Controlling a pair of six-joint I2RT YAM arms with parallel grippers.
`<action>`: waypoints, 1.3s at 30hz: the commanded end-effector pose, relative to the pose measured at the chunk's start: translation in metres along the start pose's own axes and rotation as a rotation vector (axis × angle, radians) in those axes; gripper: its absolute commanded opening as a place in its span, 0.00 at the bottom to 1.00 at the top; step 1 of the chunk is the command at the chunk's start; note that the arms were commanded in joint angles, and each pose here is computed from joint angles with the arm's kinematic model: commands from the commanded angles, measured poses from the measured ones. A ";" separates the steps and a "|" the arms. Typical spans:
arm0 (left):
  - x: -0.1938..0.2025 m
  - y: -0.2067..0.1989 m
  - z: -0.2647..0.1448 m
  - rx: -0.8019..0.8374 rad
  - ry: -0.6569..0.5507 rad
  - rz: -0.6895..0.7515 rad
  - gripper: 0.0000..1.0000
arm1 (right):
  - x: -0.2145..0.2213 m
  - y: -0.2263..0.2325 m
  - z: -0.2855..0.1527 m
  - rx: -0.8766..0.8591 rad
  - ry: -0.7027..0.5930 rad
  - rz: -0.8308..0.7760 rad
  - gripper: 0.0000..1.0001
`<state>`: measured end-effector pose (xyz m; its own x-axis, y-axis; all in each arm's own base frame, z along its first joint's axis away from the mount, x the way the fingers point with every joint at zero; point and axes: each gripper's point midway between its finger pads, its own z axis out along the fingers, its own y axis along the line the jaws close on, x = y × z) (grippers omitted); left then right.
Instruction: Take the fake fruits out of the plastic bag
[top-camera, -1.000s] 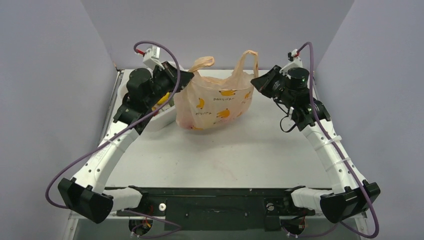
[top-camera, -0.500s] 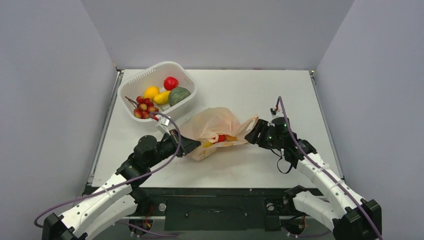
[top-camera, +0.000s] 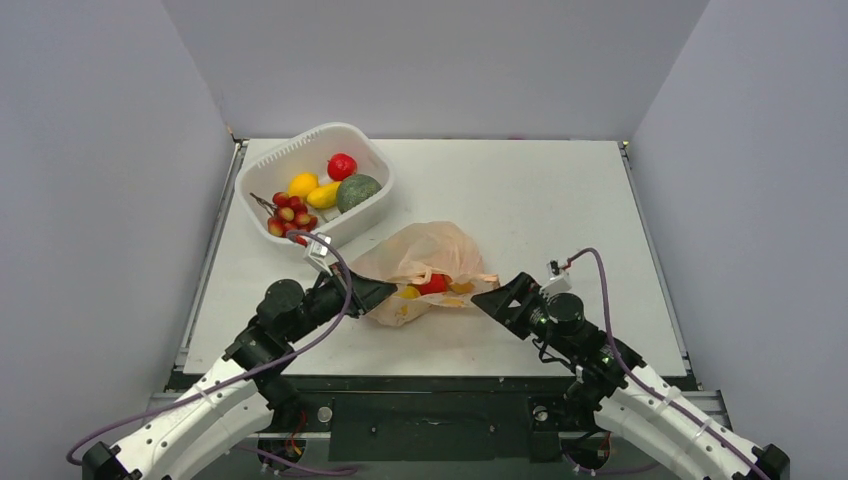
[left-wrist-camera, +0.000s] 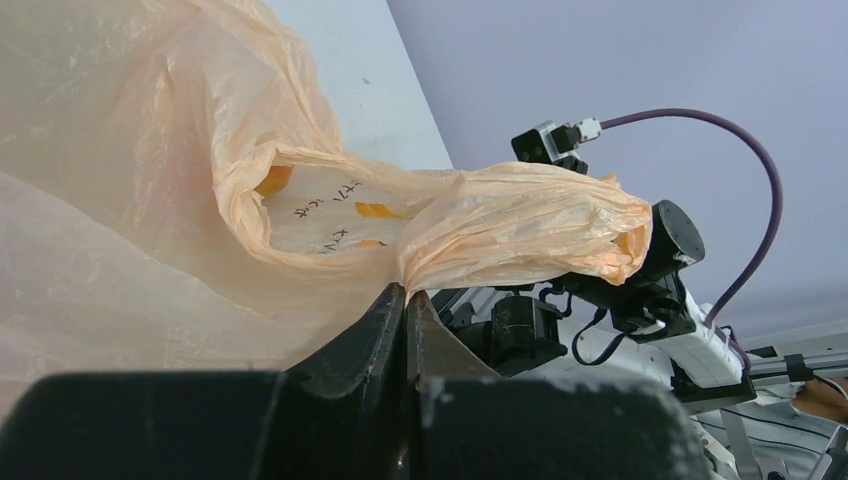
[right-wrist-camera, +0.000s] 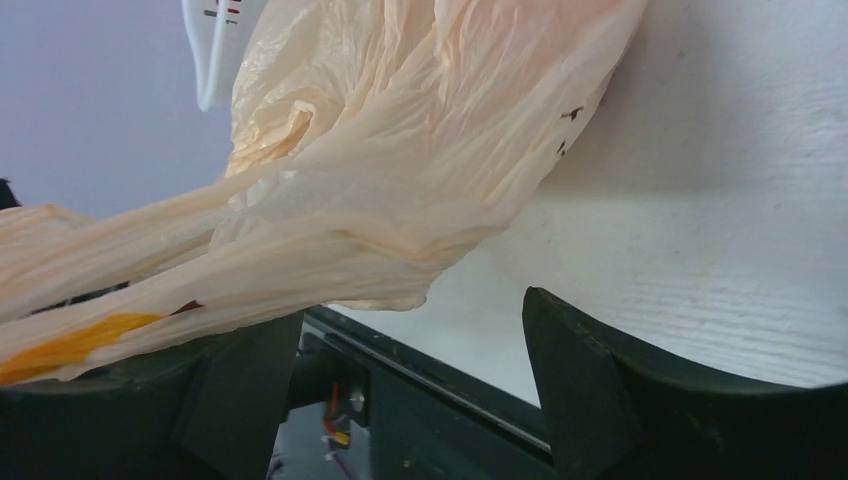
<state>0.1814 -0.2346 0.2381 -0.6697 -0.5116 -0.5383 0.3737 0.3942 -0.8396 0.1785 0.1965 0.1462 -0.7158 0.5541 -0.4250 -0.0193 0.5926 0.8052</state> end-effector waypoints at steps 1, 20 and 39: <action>-0.007 -0.023 0.001 0.077 -0.005 0.021 0.00 | -0.006 0.033 0.003 -0.122 -0.075 0.281 0.77; 0.013 -0.058 -0.037 0.096 0.214 0.196 0.59 | 0.016 0.025 0.056 -0.044 -0.169 0.308 0.17; -0.040 -0.017 0.086 -0.372 0.541 0.740 0.66 | -0.003 0.042 0.031 -0.107 -0.218 0.151 0.00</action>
<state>0.2542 -0.2896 0.3243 -0.5803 0.0776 -0.8107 0.6074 0.7044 -0.3674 0.1927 0.2413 0.1418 -0.5990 0.7254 -0.3391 0.0375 0.4484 0.8930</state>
